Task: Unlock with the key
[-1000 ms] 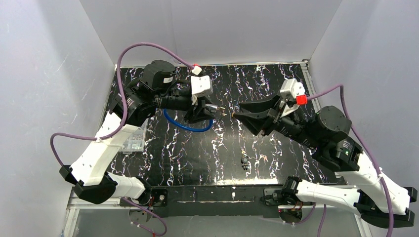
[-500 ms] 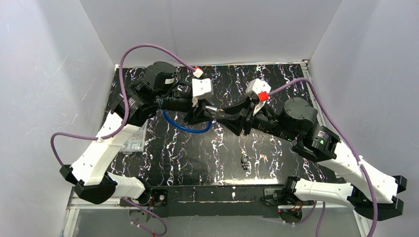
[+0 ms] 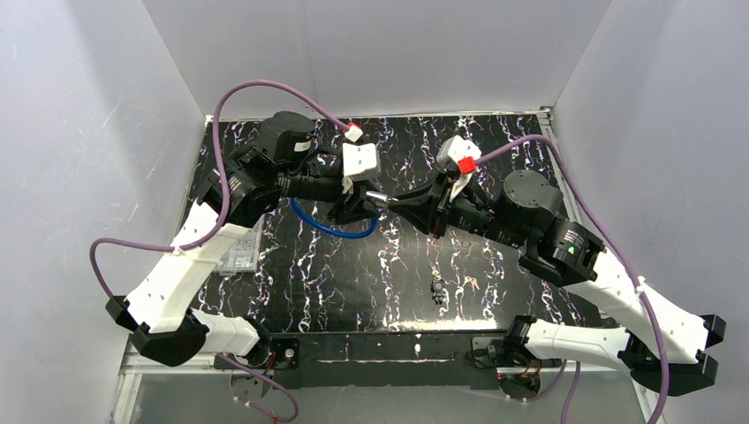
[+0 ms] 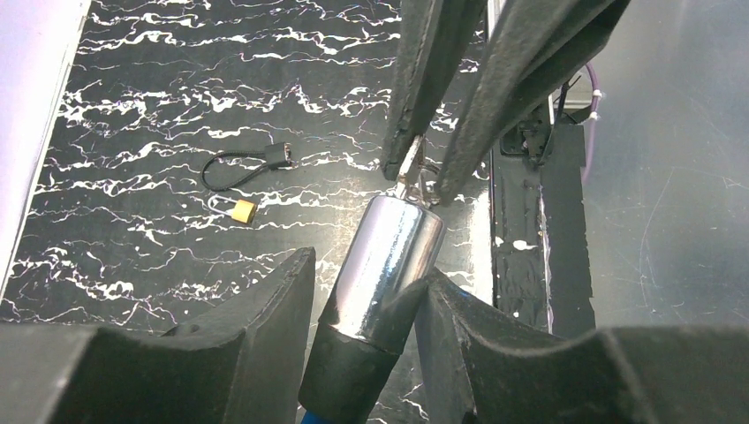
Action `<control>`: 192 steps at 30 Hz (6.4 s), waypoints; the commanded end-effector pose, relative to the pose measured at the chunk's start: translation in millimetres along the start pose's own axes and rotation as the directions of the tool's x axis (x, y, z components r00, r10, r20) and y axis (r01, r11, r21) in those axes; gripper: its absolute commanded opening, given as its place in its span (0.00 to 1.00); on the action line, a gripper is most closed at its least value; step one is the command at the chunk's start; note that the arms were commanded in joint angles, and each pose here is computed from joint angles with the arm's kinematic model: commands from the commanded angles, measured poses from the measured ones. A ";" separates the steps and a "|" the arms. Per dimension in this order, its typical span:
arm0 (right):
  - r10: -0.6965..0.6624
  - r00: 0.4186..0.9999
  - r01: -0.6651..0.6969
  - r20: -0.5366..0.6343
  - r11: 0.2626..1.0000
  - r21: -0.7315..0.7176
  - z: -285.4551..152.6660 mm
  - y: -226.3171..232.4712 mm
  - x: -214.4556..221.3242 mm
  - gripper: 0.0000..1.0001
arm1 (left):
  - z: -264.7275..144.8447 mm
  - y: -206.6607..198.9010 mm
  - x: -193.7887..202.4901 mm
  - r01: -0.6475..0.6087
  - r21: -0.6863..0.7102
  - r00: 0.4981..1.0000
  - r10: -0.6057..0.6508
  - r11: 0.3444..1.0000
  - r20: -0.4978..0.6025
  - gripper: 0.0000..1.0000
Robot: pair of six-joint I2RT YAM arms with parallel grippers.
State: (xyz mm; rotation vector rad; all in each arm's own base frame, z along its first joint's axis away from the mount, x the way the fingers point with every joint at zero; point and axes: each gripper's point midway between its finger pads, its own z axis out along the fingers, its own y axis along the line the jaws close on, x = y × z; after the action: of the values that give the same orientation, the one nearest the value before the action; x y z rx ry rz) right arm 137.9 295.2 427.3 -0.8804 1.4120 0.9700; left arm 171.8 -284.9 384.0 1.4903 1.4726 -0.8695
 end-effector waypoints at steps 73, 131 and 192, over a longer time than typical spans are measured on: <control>0.700 0.710 -0.701 -0.081 0.690 -0.181 0.9 -26.9 11.5 0.42 | -4.0 25.7 1.4 -0.698 -0.206 0.716 0.674 0.686 -0.182 0.00; -0.033 0.976 0.066 0.216 0.987 -0.147 187.9 29.8 62.4 0.81 | -92.6 132.7 -72.9 0.409 -0.688 0.909 -0.201 0.600 0.365 0.00; 0.017 0.960 -0.059 -0.279 0.988 -0.145 183.6 -32.1 145.7 0.01 | -174.9 123.6 -47.4 0.016 -0.885 0.996 0.067 0.464 0.053 0.65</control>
State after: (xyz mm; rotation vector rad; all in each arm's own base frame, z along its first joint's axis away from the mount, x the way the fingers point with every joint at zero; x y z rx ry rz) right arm 224.8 454.7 278.0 -1.1035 1.5588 0.9855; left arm 282.0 -157.0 500.1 0.5910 1.4711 -0.1305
